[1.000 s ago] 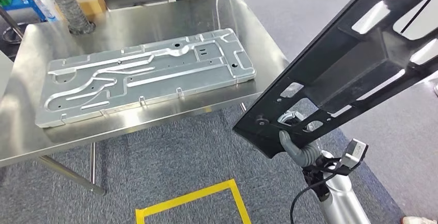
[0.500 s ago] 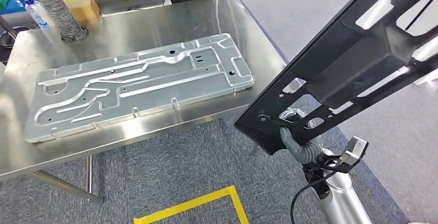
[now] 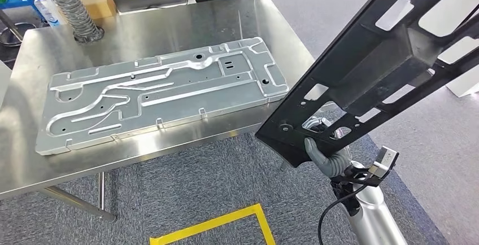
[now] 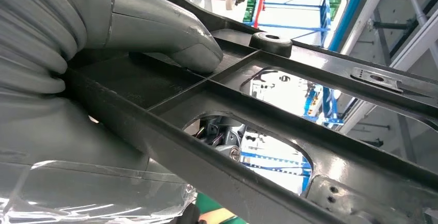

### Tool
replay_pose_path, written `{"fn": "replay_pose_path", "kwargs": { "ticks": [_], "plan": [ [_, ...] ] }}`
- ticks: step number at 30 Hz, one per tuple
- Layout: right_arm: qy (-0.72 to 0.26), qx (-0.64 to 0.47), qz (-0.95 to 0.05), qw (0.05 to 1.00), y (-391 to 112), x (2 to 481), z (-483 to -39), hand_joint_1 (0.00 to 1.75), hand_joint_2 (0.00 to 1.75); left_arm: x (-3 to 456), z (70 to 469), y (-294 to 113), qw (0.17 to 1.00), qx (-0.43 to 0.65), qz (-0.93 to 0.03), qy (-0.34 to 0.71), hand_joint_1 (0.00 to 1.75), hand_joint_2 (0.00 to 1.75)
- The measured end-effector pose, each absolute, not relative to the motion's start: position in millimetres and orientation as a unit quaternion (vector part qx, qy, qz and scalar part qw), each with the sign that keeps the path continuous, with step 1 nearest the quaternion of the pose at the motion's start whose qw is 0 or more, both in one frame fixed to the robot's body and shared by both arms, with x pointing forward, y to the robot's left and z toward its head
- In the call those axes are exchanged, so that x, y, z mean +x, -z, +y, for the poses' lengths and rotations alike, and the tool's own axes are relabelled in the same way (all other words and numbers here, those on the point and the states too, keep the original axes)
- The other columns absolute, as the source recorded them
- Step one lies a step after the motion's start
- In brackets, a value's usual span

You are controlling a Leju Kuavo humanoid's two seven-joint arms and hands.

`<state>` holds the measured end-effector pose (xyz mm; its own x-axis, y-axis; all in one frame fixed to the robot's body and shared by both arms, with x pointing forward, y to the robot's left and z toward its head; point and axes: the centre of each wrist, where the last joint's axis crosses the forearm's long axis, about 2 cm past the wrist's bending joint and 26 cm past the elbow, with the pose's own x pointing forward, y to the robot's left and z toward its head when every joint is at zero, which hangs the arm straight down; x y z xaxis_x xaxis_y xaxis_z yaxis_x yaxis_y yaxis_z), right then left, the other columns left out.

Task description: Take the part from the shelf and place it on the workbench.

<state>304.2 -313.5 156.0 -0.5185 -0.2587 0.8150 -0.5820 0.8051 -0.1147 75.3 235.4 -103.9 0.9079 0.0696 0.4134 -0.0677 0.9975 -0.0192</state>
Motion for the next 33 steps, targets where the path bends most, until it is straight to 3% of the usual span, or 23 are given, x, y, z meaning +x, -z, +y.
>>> {"fn": "replay_pose_path", "kwargs": {
  "ticks": [8,15,25,33],
  "plan": [
    [-0.245,0.092,-0.855,0.448,-158,317,-328,1.68,1.75,73,234,104,0.976,-0.007,-0.213,-0.041,0.00,1.75],
    [-0.317,-0.041,-0.828,0.459,-169,343,-368,1.68,1.75,72,234,104,0.976,-0.010,-0.213,-0.040,0.00,1.75],
    [-0.401,-0.231,-0.777,0.427,-273,397,-455,1.68,1.75,75,233,104,0.975,-0.011,-0.220,-0.035,0.00,1.75],
    [-0.476,-0.435,-0.672,0.364,-363,430,-489,1.68,1.75,75,230,103,0.975,-0.013,-0.219,-0.035,0.00,1.75]
  ]
}}
